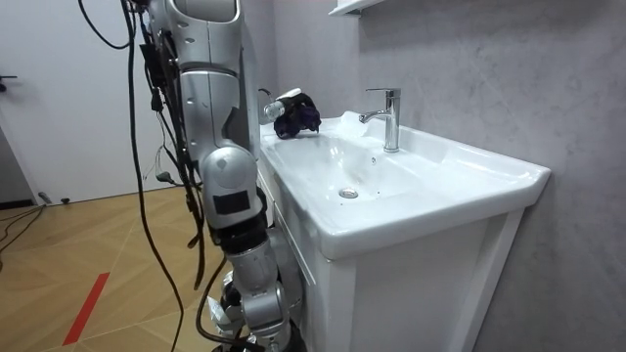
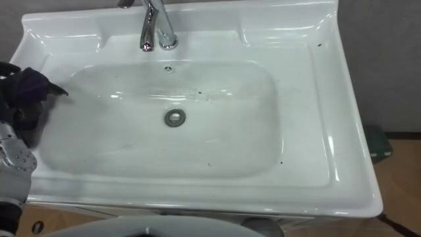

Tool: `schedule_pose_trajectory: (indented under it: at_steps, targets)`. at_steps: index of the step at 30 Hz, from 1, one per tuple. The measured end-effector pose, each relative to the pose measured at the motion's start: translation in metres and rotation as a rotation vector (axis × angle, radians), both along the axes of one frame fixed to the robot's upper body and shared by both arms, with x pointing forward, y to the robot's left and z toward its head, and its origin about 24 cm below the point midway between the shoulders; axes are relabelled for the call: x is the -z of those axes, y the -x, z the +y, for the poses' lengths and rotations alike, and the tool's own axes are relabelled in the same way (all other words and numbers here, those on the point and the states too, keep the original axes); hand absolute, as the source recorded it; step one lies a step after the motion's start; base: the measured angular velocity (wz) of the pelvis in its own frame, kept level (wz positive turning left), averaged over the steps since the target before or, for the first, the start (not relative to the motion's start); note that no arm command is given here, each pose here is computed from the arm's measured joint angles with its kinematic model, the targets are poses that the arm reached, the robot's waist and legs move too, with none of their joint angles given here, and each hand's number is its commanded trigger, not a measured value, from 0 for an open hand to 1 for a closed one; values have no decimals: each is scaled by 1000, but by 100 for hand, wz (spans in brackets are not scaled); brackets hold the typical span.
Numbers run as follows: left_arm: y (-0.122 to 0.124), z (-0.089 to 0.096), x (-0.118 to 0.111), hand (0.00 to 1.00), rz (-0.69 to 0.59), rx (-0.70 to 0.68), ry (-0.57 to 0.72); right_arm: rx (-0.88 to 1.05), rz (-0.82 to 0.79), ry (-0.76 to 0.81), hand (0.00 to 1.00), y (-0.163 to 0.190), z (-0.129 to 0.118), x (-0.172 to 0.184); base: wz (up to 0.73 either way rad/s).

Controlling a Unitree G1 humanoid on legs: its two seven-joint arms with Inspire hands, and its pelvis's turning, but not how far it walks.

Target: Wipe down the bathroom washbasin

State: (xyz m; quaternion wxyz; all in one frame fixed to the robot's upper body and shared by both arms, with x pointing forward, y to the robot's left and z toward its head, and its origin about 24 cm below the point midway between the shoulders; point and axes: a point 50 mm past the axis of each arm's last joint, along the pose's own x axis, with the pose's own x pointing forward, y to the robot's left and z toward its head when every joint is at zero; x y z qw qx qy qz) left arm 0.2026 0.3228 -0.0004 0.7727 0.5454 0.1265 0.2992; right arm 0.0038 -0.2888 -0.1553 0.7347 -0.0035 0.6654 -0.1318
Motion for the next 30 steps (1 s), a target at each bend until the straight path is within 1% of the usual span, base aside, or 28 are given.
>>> schedule_pose_trajectory:
  at_steps: [20,21,22,23,30]
  targets:
    - [0,0,0,0,0,0,0,-1,-2,1,0,-1,0,0,0]
    - [0,0,0,53,0,0,0,-1,-2,1,0,-1,0,0,0]
    - [0,0,0,84,0,0,0,-1,-3,1,0,-1,0,0,0]
    - [0,0,0,100,0,0,0,-1,-3,1,0,-1,0,0,0]
    - [0,0,0,100,1,0,-1,-1,-3,-1,0,-1,0,0,0]
